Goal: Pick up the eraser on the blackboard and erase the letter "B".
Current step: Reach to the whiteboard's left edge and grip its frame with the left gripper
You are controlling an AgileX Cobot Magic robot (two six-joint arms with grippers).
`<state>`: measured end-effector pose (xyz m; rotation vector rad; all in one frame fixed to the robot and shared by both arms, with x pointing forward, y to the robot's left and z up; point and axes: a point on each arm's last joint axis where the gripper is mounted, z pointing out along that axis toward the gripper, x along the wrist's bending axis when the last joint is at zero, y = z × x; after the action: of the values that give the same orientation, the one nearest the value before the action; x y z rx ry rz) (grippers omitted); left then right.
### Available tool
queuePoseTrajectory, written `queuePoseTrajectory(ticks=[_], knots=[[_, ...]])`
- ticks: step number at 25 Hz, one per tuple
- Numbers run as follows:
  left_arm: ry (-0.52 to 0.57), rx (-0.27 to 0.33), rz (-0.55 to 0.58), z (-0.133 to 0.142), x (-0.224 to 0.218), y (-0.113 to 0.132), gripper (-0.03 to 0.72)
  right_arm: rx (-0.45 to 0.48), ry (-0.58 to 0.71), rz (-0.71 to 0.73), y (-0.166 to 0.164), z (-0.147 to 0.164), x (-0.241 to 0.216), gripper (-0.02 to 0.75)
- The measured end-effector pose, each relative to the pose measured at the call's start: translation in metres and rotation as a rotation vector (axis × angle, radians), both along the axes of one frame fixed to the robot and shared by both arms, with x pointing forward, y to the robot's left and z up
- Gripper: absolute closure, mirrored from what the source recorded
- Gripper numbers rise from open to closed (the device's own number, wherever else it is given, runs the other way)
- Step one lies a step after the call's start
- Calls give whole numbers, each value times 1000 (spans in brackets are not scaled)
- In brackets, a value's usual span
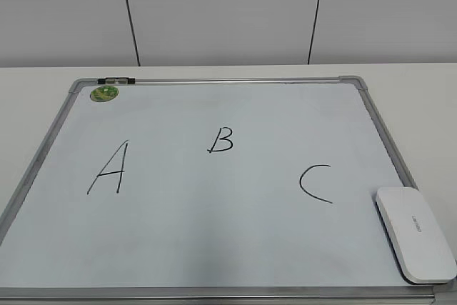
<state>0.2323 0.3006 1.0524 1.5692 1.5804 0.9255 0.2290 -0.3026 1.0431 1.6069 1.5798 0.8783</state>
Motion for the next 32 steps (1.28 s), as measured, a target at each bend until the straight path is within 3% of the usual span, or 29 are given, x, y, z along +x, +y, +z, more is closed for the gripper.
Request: queuePoseTrajectory(ticks=[20, 32], knots=[[16, 7, 5, 7, 7, 1, 446, 0, 0, 0, 0, 0, 0, 182], [392, -3, 8, 30, 120, 2, 446, 0, 0, 0, 0, 0, 0, 183]])
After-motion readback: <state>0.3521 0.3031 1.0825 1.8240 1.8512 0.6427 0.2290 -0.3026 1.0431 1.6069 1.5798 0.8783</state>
